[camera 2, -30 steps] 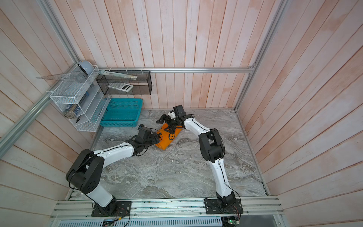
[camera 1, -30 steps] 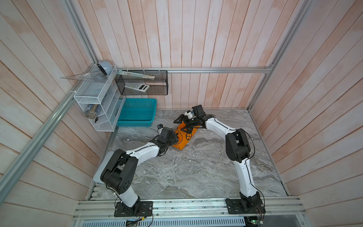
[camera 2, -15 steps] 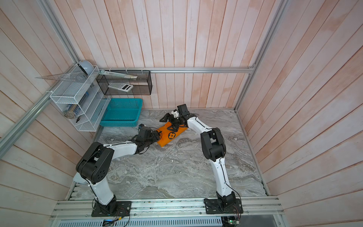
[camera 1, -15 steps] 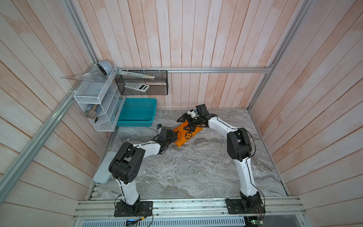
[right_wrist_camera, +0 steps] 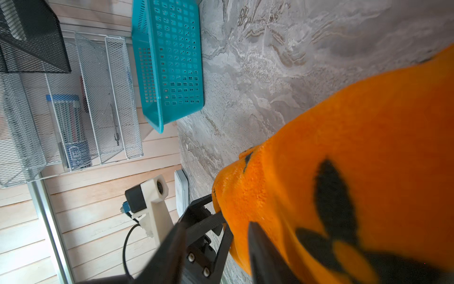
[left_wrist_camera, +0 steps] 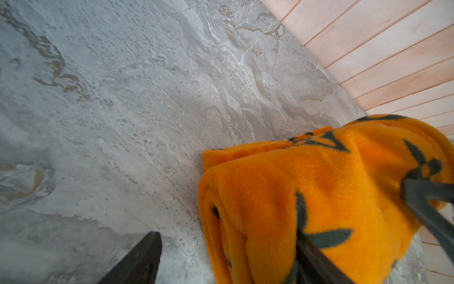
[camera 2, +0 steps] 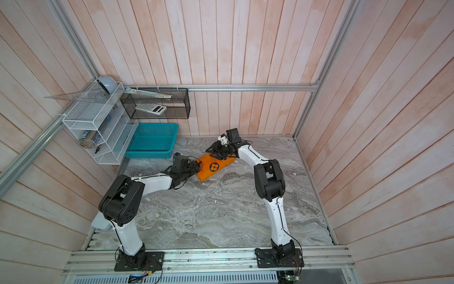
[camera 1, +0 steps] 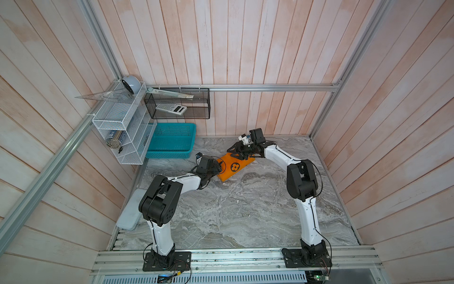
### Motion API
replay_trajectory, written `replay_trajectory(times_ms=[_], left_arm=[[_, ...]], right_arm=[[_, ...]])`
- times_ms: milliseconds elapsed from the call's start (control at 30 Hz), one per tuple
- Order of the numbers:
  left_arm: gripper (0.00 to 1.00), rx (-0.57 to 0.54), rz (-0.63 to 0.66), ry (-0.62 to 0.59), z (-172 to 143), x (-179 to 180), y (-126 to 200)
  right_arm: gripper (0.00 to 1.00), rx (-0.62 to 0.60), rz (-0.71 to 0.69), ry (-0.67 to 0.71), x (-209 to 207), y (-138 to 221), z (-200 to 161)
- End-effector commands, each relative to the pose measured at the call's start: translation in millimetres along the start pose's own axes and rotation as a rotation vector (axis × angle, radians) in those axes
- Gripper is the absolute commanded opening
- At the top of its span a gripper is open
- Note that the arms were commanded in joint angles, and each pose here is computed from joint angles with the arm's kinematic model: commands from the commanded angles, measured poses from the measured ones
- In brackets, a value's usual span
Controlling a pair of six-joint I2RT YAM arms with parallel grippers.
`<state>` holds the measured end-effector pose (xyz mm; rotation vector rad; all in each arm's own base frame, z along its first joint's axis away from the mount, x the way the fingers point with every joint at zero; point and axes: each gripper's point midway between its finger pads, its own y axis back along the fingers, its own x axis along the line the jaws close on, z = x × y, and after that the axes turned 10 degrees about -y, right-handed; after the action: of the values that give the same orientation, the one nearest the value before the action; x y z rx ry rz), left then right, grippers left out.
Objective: Roll up the pillowcase
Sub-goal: Move the pillowcase to the center of the board.
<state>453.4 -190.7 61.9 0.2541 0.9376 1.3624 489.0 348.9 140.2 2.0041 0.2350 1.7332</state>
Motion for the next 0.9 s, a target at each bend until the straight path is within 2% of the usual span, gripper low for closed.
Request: replay_trajectory(times_ms=[0, 100, 267, 367, 467, 667, 867], left_arm=[[0.82, 0.057, 0.035, -0.017, -12, 10, -4], [0.81, 0.061, 0.038, -0.022, -11, 10, -4], [0.81, 0.065, 0.035, -0.026, -10, 8, -2], [0.81, 0.062, 0.036, -0.033, -7, 6, 1], [0.81, 0.063, 0.040, -0.036, -5, 6, 1], [0.80, 0.095, 0.064, -0.035, -14, 12, -5], [0.79, 0.149, 0.106, -0.025, -23, 22, -14]], right_arm=[[0.00, 0.007, 0.097, 0.048, 34, 17, -3], [0.00, -0.019, 0.066, 0.119, 42, 27, -8], [0.02, -0.137, -0.280, 0.200, 6, 58, 2], [0.00, -0.169, -0.426, 0.186, -23, 64, 17], [0.00, -0.149, -0.526, 0.162, -49, 55, 29], [0.00, -0.107, -0.654, 0.077, -99, 28, 45], [0.00, -0.065, -0.705, 0.007, -135, 13, 39]])
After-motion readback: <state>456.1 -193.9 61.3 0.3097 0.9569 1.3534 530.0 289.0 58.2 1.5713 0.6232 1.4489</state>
